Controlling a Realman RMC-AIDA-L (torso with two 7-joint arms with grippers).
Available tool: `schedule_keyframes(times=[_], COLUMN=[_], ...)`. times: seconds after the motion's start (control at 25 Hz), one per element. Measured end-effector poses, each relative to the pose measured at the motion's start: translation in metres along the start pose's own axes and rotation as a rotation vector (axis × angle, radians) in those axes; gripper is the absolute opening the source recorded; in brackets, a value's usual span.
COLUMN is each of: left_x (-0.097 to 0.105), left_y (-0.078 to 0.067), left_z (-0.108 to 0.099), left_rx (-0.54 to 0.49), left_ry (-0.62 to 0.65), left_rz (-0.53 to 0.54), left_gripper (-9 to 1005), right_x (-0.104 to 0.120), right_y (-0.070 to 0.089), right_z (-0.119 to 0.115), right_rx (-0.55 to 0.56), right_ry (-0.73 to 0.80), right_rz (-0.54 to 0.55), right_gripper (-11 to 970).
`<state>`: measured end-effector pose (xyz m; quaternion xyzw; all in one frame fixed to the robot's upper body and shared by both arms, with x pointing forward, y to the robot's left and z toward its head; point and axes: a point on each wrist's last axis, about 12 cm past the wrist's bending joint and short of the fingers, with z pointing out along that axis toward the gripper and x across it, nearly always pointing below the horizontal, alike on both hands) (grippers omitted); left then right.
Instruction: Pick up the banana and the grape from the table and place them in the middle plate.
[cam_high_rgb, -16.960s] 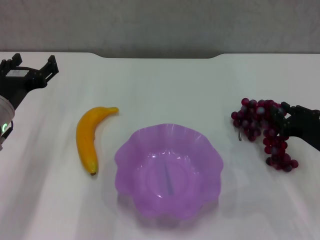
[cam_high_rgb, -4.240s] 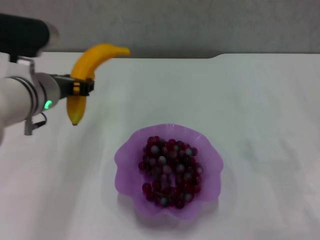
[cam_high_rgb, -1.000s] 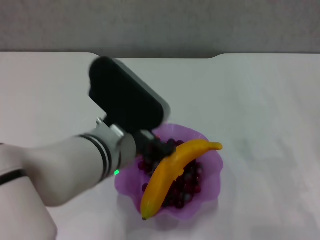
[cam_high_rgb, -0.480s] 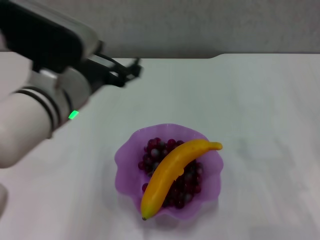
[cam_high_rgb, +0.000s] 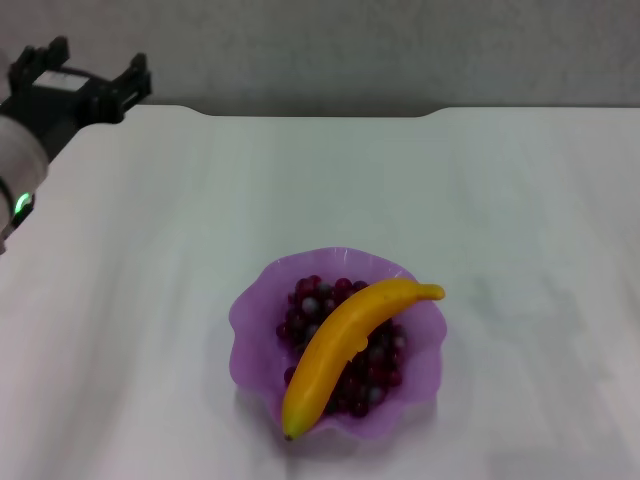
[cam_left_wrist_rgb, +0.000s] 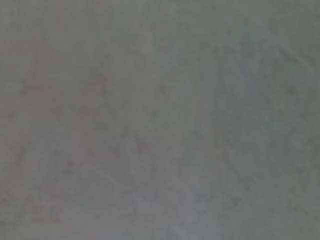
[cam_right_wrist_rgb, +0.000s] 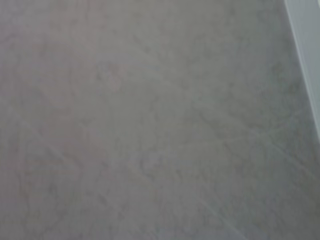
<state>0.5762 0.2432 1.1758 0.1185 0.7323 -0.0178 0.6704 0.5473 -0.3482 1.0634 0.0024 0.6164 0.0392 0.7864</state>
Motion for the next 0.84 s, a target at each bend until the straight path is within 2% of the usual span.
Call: schedule_keyframes(times=[0.28, 0.44, 0.64, 0.84], left_x=[0.040, 0.050, 0.061, 0.070], left_y=[0.034, 0.050, 0.055, 0.059], left_z=[0.006, 0.002, 0.000, 0.004], left_rx=[-0.041, -0.078, -0.085, -0.101], left_ry=[-0.052, -0.090, -0.089, -0.060], left_rz=[-0.132, -0.179, -0.173, -0.177], left_gripper=[881, 881, 881, 881], right_x=[0.005, 0.005, 0.004, 0.013], right_y=[0.000, -0.003, -0.011, -0.020], right_z=[0.005, 0.006, 0.005, 0.009], right_rx=[0.011, 0.035, 0.102, 0.176], right_ry=[0.049, 0.049, 0.049, 0.135], right_rz=[-0.003, -0.008, -0.075, -0.072], right_gripper=[878, 878, 878, 878])
